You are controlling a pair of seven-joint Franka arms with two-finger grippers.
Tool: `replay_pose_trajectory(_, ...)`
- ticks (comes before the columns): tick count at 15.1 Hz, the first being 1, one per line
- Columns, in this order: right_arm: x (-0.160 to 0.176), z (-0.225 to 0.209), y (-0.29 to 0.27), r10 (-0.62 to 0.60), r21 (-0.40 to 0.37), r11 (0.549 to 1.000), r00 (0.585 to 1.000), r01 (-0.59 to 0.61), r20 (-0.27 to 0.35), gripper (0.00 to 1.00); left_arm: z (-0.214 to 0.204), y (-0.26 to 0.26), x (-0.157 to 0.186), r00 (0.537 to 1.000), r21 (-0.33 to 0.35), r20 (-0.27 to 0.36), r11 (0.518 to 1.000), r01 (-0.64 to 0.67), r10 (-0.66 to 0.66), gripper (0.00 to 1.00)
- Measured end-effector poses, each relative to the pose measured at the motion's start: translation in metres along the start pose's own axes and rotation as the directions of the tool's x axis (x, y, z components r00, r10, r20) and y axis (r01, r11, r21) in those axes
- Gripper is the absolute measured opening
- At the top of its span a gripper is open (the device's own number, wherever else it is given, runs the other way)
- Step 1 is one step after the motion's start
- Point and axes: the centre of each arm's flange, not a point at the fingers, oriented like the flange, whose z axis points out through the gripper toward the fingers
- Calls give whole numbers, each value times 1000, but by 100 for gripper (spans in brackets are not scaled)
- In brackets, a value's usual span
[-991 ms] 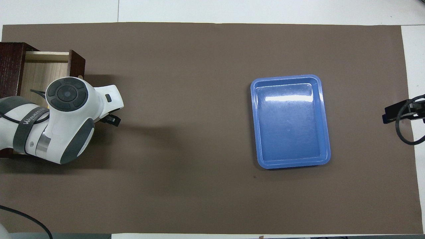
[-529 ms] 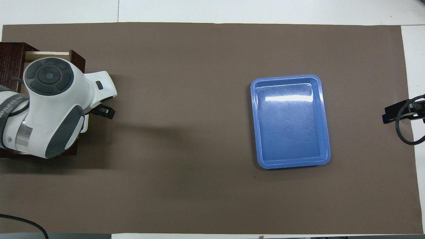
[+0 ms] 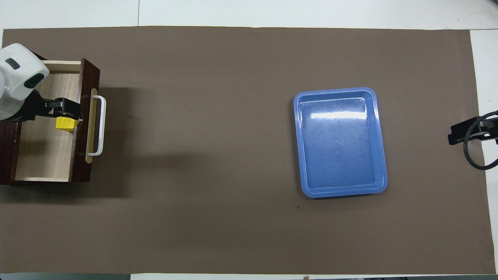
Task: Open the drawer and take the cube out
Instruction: 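Lower the left gripper into the drawer and grasp the yellow cube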
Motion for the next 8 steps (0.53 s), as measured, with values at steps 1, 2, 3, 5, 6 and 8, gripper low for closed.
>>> replay_pose_trajectory(1,0,0,0,0,0,1000,1000,0,0,100,1,-9,3,995,-12,-10,995,101,-101,100)
replay_pose_trajectory(2,0,0,0,0,0,1000,1000,0,0,100,2,-23,5,975,-31,-16,975,219,-220,100)
replay_pose_trajectory(3,0,0,0,0,0,1000,1000,0,0,100,4,-34,6,947,-42,-9,946,321,-321,100)
replay_pose_trajectory(5,0,0,0,0,0,1000,1000,0,0,100,7,-46,6,869,-44,7,868,495,-495,100)
replay_pose_trajectory(6,0,0,0,0,0,1000,1000,0,0,100,8,-48,6,816,-42,13,815,577,-577,100)
replay_pose_trajectory(8,0,0,0,0,0,1000,1000,0,0,100,10,-46,6,713,-36,23,712,702,-701,100)
